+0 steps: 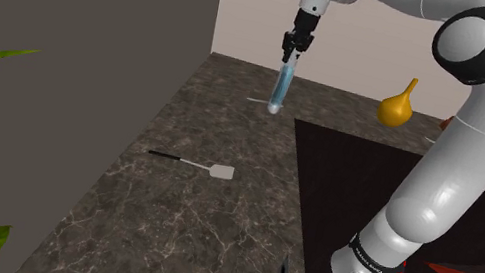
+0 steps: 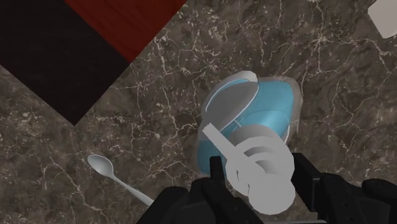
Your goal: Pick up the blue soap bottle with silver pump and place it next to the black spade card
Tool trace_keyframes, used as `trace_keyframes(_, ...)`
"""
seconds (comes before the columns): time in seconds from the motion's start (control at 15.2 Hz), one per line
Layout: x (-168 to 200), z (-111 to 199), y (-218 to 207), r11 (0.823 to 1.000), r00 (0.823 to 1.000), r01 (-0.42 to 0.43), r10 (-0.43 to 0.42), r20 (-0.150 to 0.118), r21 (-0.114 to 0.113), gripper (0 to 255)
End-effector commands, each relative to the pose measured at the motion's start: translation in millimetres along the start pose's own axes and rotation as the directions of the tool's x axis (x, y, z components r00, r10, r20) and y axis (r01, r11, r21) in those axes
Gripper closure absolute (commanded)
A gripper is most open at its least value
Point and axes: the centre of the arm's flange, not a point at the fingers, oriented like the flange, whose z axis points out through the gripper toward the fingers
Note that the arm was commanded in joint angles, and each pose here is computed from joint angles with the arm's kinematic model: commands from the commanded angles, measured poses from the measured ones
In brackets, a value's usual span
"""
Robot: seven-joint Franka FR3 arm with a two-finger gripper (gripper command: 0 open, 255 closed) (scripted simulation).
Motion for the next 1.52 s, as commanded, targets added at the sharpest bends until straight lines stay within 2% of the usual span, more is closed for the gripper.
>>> trace_keyframes(0.0,0,-11,0,1.000,1.000,0.000,0.000,0.000,0.000,255)
trace_keyframes(1.45,8,-127,-1,1.000,1.000,0.000,0.000,0.000,0.000,255)
